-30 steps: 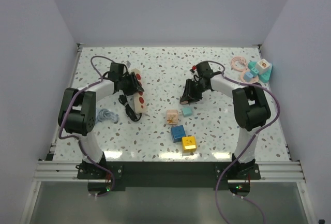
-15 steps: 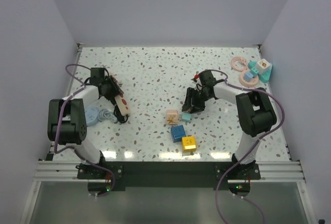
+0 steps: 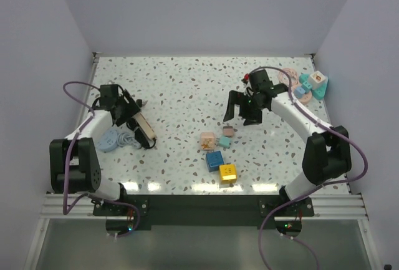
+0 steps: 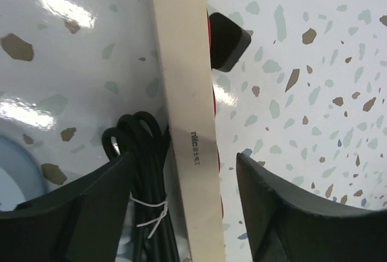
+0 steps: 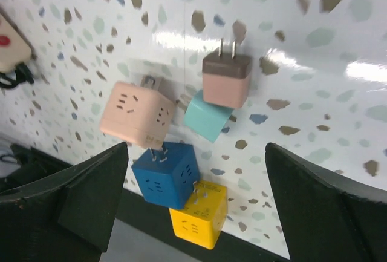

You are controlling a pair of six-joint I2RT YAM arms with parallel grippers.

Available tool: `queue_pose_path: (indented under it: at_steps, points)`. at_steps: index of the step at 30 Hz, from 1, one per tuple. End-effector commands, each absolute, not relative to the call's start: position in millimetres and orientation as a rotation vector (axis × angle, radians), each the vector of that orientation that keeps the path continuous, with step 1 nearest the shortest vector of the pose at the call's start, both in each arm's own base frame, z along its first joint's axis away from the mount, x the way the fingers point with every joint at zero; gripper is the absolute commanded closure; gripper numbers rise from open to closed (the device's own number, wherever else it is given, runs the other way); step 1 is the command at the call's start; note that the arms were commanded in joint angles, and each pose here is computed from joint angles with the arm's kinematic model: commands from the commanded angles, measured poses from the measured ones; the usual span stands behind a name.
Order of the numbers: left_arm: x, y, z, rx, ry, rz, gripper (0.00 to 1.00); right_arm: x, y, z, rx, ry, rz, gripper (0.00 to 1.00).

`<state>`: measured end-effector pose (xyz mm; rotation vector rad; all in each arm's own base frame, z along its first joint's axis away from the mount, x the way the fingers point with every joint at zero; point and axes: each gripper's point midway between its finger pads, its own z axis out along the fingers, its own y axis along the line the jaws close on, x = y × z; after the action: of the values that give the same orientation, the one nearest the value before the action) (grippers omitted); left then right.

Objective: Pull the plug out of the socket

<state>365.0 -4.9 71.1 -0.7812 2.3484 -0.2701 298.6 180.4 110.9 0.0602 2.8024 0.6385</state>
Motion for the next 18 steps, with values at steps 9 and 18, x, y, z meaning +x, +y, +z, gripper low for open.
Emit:
queue_pose_path:
  at_steps: [9, 18]
  points:
    - [371.2, -11.3, 118.2, -0.725, 2.238, -0.378, 0.05, 412.4, 32.2, 196.2, 0.642, 2.441, 0.187, 0.01]
    - [377.5, -75.6, 135.4, -0.388, 2.238, -0.787, 0.01, 471.2, -91.8, 214.0, 0.995, 2.149, -0.215, 0.01]
